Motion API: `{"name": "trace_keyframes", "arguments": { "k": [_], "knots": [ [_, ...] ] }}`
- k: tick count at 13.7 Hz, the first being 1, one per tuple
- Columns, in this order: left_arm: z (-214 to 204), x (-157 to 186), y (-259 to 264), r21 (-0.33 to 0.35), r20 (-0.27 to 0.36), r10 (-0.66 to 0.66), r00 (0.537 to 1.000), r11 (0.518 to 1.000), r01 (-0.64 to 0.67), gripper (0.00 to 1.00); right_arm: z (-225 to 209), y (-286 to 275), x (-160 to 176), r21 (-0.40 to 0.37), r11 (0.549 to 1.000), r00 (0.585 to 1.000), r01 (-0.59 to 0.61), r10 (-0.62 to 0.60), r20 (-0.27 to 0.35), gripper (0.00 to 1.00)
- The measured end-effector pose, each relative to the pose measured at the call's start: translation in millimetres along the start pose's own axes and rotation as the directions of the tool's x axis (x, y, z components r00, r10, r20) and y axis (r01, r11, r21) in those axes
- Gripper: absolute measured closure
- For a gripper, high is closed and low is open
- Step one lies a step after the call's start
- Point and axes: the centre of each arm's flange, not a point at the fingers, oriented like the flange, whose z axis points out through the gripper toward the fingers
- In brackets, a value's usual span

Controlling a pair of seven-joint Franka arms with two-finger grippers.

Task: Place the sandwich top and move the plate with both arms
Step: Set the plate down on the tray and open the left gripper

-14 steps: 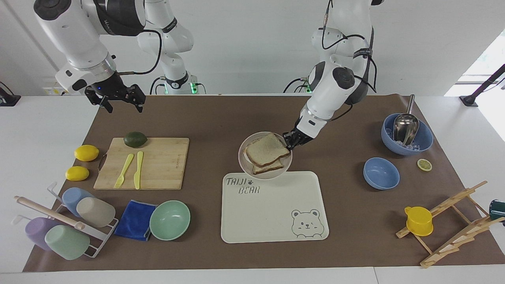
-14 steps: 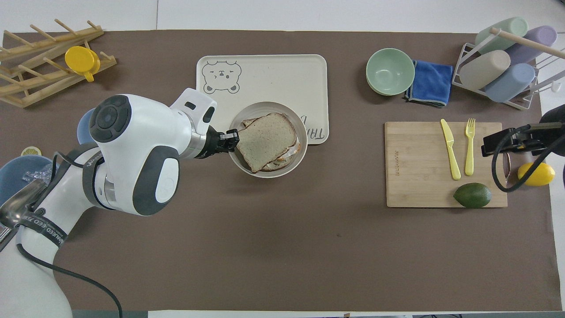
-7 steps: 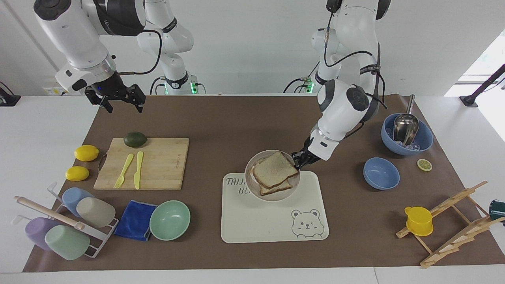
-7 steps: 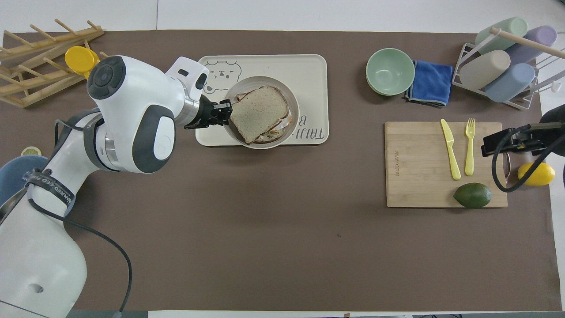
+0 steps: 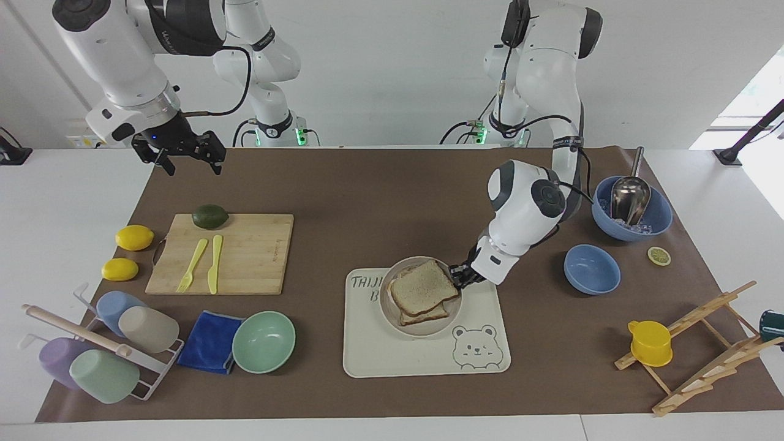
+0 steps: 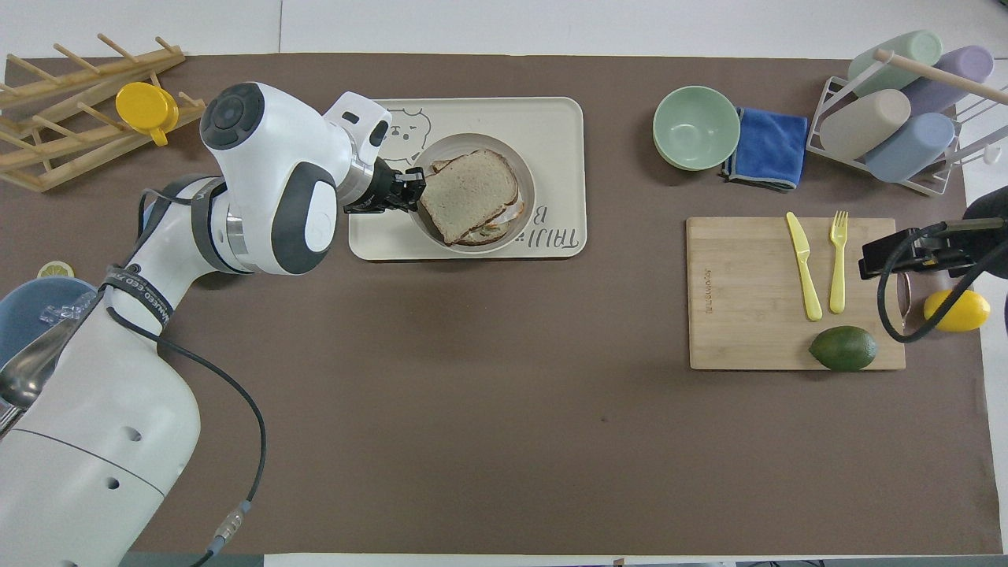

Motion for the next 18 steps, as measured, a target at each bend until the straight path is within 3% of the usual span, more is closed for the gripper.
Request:
{"name": "trace_keyframes", "arguments": {
  "k": [16,17,18],
  "knots": [
    [19.6,3.8,-7.0,-0.008,-0.07,0.049,0.996,0.999,-0.049,0.95,0.0,0.0,0.0,0.0,1.0,1.0,0.0,0.0,0.0,0.0],
    [19.2,4.3,-7.4,-0.008,-0.073,0.048,0.996,0.999,-0.049,0.92,0.0,0.0,0.0,0.0,1.0,1.0,0.0,0.0,0.0,0.0],
    [18.7,5.0,-8.4,-0.008,-0.075,0.047,0.996,0.999,-0.048,0.81,0.0,0.0,0.0,0.0,1.0,1.0,0.0,0.0,0.0,0.0]
  ]
}}
